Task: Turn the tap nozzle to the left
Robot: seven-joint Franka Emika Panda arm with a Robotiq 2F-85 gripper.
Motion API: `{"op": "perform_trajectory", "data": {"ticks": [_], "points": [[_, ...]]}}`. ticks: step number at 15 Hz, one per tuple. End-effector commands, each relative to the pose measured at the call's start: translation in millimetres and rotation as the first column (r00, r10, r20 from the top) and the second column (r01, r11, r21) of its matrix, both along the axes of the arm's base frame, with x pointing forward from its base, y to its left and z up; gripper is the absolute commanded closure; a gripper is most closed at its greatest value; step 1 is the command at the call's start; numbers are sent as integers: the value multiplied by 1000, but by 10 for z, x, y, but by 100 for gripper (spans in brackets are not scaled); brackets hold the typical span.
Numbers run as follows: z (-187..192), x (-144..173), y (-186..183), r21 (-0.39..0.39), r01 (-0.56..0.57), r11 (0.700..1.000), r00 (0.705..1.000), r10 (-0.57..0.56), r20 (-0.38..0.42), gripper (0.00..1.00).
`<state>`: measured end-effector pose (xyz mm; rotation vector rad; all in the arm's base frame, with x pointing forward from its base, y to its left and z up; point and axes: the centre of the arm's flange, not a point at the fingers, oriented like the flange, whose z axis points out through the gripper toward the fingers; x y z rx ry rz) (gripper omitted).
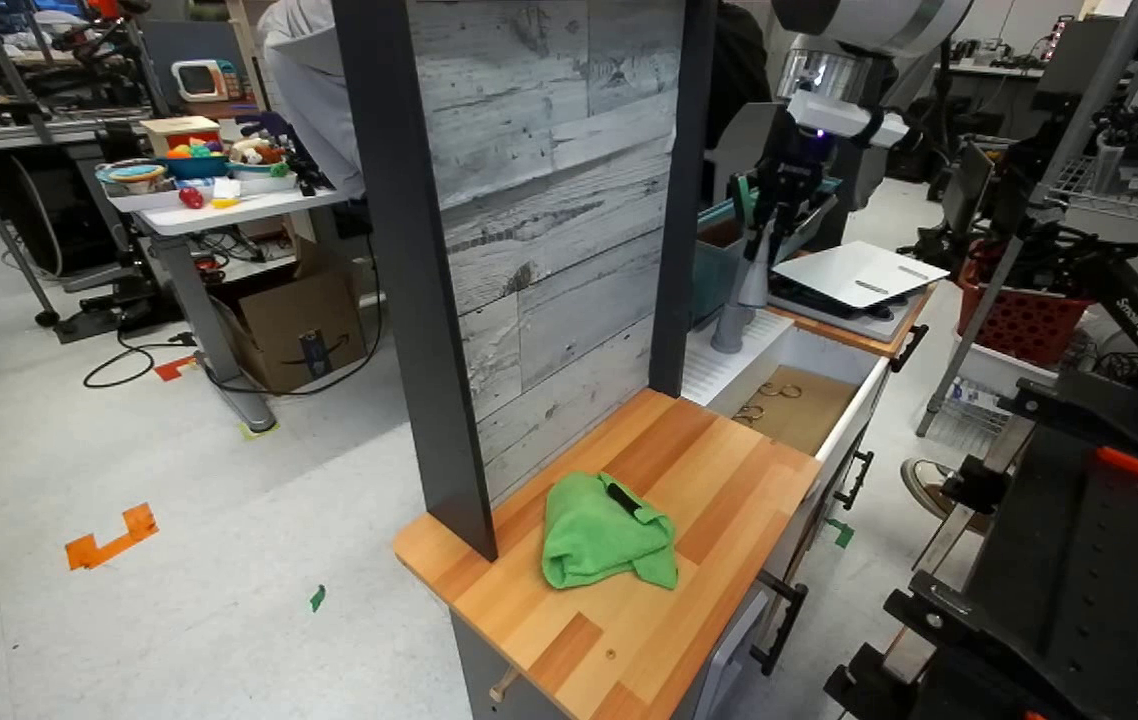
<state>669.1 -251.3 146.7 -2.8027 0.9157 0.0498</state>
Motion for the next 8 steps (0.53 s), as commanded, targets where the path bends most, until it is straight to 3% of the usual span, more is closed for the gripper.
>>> {"op": "perform_trajectory", "data": {"ticks": [1,8], "points": [[-58,200,251,81,110,991,987,-119,110,94],[-58,223,314,106,258,960,934,-276,226,94]]}}
